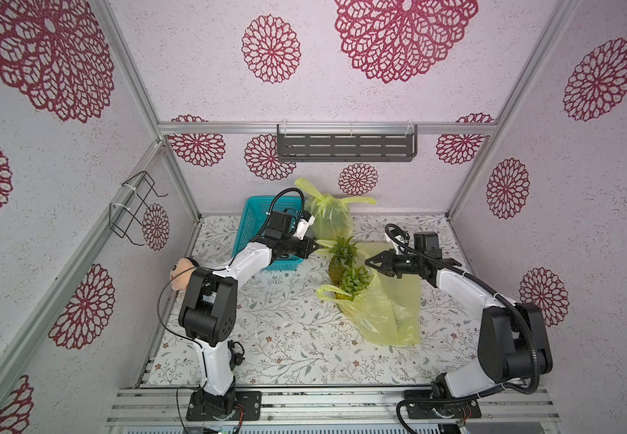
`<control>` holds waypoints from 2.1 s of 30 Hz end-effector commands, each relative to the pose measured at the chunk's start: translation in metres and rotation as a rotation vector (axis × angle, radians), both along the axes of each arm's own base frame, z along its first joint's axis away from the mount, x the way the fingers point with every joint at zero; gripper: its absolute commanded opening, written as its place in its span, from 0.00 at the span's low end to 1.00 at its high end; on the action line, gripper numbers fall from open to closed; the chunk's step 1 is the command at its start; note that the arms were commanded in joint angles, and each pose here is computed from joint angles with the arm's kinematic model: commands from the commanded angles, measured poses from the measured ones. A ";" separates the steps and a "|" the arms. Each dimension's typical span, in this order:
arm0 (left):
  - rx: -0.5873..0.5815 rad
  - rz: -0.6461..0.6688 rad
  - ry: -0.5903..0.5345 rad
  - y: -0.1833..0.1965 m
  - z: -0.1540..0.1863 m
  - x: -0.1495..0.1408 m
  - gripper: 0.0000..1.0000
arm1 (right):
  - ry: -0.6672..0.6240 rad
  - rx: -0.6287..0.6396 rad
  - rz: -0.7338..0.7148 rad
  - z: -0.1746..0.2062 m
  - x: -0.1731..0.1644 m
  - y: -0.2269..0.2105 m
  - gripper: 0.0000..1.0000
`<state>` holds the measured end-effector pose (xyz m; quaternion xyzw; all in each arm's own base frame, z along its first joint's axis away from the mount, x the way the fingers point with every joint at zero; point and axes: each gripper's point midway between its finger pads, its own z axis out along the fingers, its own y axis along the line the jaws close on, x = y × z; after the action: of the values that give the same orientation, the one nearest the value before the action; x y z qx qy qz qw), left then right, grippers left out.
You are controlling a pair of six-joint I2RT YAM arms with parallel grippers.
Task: Place the pineapple into a plastic bag & tie a knot
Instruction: Adjust the plastic bag at the center of the board.
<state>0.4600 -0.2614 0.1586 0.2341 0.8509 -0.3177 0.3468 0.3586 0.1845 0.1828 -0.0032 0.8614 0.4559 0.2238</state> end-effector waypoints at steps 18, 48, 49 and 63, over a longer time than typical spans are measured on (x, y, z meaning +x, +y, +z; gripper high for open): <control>0.001 0.070 0.028 0.016 0.009 -0.065 0.00 | 0.091 -0.278 -0.089 0.006 -0.128 -0.002 0.33; -0.052 0.128 0.082 0.040 0.025 -0.146 0.00 | -0.103 -0.275 -0.194 -0.017 -0.006 0.000 0.37; -0.054 0.128 0.080 0.040 0.025 -0.147 0.00 | -0.101 -0.304 -0.200 -0.014 -0.013 -0.006 0.39; -0.047 0.130 0.053 0.040 0.035 -0.143 0.00 | -0.019 -0.381 -0.037 0.033 -0.120 0.003 0.68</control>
<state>0.3151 -0.2186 0.1731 0.1526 0.8779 -0.3156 0.3261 0.2630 0.1829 0.2161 -0.0276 0.9204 0.2786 0.2728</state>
